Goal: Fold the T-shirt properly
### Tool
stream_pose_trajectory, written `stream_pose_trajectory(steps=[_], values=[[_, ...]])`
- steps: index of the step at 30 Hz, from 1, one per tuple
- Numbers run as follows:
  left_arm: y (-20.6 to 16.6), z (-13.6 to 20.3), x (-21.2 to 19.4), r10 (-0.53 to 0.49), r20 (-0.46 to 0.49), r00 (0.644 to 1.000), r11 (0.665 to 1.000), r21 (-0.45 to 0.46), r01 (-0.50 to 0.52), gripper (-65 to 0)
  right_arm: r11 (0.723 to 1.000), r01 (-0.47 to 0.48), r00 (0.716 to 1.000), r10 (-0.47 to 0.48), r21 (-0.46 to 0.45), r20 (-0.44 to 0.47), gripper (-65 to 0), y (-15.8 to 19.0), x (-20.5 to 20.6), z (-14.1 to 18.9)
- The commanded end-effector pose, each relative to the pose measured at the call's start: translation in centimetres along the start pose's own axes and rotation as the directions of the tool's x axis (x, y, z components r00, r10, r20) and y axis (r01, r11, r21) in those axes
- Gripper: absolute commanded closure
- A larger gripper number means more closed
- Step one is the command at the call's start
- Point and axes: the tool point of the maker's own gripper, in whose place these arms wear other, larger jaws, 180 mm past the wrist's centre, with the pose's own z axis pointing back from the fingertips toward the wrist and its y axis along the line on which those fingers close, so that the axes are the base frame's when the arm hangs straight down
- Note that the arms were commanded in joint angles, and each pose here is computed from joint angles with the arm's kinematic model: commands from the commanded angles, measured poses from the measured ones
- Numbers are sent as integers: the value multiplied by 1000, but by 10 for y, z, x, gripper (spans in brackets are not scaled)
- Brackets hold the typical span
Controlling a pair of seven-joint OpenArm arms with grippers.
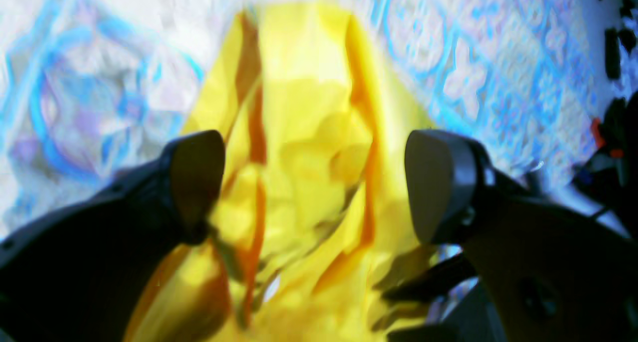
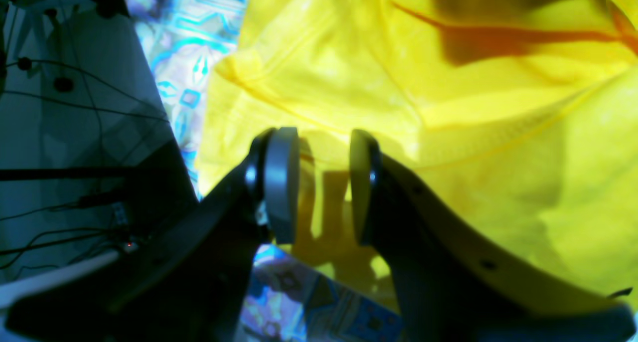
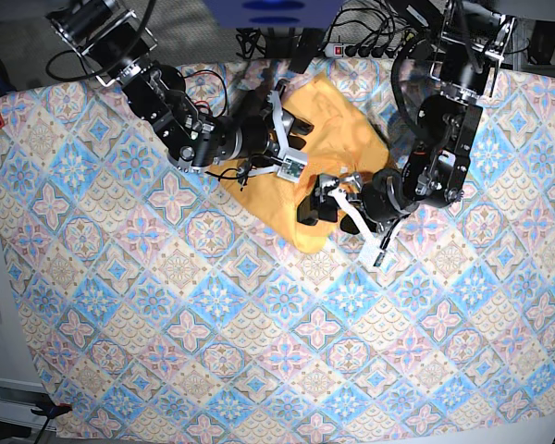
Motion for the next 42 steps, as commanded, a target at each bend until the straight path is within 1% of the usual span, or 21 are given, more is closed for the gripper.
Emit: stream_pose_trajectory(steps=[1, 9, 13, 14, 16, 21, 23, 24, 30, 34, 37, 42], values=[[-5, 3, 15, -10, 40, 999, 1000, -18, 11, -554, 1000, -14, 999, 14, 0, 40, -174, -2, 13, 4], [-9, 1, 16, -4, 50, 999, 1000, -27, 6, -554, 1000, -13, 999, 13, 1, 41, -174, -2, 13, 3], [-2, -10, 8, 32, 19, 999, 999, -21, -32, -545, 1000, -13, 999, 13, 1, 41, -174, -2, 13, 3], [1, -12, 7, 36, 12, 999, 999, -18, -36, -523, 1000, -13, 999, 13, 1, 41, -174, -2, 13, 3], [4, -14, 5, 45, 4, 999, 999, -13, -45, -449, 1000, -13, 999, 13, 1, 41, -174, -2, 13, 3], [4, -13, 8, 47, 11, 999, 999, -16, -47, -154, 1000, -13, 999, 13, 1, 41, -174, -2, 13, 3], [3, -13, 9, 50, 12, 999, 999, -17, -50, -75, 1000, -13, 999, 13, 1, 41, -174, -2, 13, 3], [3, -13, 9, 50, 13, 999, 999, -15, -49, -53, 1000, -13, 999, 13, 1, 41, -174, -2, 13, 3], [4, -12, 6, 56, 11, 998, 998, -14, -56, -46, 1000, -12, 999, 12, -1, 41, -174, -2, 13, 4], [-3, -7, 7, 36, 17, 999, 999, -26, -35, -46, 1000, -12, 999, 12, -1, 43, -174, -2, 13, 4], [1, 5, 9, 34, 45, 998, 999, -13, -34, -46, 1000, -12, 999, 12, -2, 43, -174, -3, 13, 4], [10, 27, 4, 54, 49, 997, 998, 17, -55, -46, 1000, -12, 999, 12, -2, 43, -174, -3, 13, 4]])
